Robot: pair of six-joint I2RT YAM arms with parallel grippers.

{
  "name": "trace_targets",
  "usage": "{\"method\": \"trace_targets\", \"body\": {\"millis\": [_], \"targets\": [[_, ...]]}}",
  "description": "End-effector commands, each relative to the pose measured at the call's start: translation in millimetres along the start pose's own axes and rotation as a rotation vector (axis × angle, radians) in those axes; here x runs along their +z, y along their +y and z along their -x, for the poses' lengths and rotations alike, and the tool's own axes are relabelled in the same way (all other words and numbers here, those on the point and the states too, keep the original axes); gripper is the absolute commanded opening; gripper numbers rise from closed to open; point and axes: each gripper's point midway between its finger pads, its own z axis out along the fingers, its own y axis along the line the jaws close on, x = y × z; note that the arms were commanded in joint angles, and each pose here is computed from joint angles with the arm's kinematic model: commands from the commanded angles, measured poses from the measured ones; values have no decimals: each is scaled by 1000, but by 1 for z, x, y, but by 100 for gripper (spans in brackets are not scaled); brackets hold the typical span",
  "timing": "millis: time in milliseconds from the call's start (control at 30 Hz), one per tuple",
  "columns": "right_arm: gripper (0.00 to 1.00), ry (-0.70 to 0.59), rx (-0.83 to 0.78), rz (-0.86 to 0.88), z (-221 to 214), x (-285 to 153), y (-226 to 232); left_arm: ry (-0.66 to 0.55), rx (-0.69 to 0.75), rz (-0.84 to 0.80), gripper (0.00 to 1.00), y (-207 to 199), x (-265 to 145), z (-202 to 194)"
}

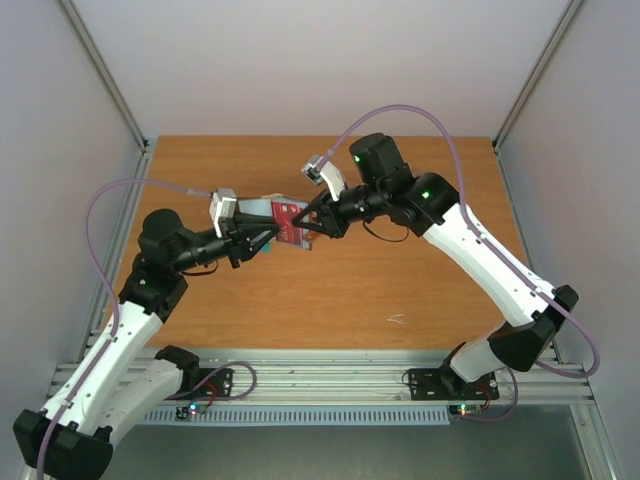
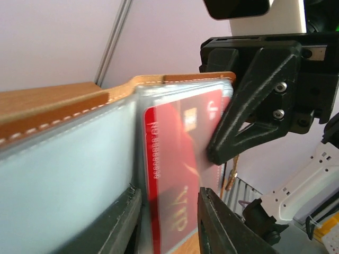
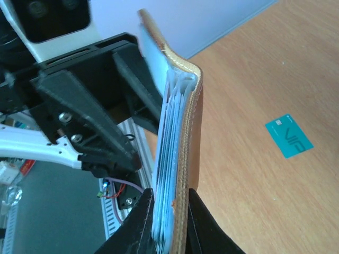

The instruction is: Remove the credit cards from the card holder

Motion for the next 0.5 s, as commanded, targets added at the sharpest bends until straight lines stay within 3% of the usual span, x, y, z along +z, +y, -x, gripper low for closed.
{"method": "trace_targets", "body": {"millis": [0,467], "targets": [[1,-58,-129,192,8,-31,57,-34,4,-24,31,-4,-3,15],[1,-71,-130,303,14,-18,64,-29,44,-161,33,-26,2,23]]}}
